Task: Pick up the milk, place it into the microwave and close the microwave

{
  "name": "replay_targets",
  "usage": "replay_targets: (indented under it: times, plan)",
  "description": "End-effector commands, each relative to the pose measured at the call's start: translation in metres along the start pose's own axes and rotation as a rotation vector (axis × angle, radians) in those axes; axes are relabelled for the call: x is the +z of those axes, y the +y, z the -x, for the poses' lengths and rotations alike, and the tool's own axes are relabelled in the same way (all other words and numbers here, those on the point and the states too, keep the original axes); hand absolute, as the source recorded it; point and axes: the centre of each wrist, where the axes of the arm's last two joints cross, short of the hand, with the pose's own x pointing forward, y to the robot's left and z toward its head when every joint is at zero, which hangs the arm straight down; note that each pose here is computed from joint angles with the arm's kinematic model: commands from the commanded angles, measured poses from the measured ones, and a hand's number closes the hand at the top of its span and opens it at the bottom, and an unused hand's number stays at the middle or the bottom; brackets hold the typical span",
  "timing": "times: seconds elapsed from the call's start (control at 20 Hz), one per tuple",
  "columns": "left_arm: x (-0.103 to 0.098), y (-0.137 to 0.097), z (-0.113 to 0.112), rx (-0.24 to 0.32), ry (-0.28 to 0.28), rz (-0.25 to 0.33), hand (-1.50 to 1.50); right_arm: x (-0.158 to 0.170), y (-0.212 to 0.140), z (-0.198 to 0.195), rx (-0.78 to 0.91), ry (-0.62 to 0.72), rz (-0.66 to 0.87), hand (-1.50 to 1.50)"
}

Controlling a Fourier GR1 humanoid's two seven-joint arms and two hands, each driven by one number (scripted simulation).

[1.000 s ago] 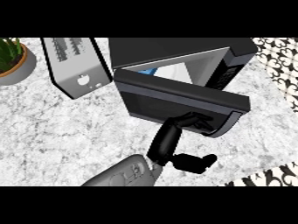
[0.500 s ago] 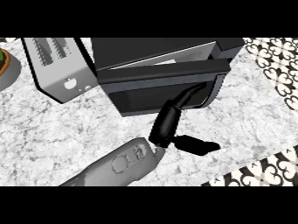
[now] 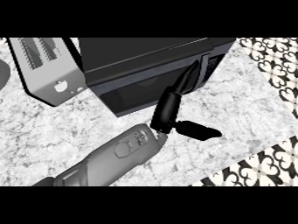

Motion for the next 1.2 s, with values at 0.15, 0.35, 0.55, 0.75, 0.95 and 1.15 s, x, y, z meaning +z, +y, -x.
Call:
replay_targets:
  times: [0.15,0.35,0.55,0.75,0.95,1.15]
  plan:
    - [-0.016,0.003,-0.003,-0.010,-0.022,-0.032,-1.50,-0.013,-0.004,-0.007,-0.028,-0.015,-0.054,-1.50]
    - [-0.020,0.006,0.000,-0.010,-0.013,-0.053,-1.50,-0.017,-0.008,-0.010,-0.027,-0.019,-0.054,-1.50]
    - [-0.020,0.004,-0.002,-0.005,-0.037,-0.053,-1.50,-0.024,-0.013,-0.014,-0.017,-0.026,-0.055,-1.50]
    - [-0.023,0.005,-0.002,-0.003,-0.039,-0.068,-1.50,-0.025,-0.016,-0.017,-0.022,-0.028,-0.054,-1.50]
    - [-0.026,0.006,-0.002,-0.003,-0.049,-0.087,-1.50,-0.027,-0.020,-0.021,-0.029,-0.014,-0.075,-1.50]
    - [-0.022,0.004,0.001,0.004,-0.053,-0.073,-1.50,-0.030,-0.022,-0.022,-0.036,-0.013,-0.075,-1.50]
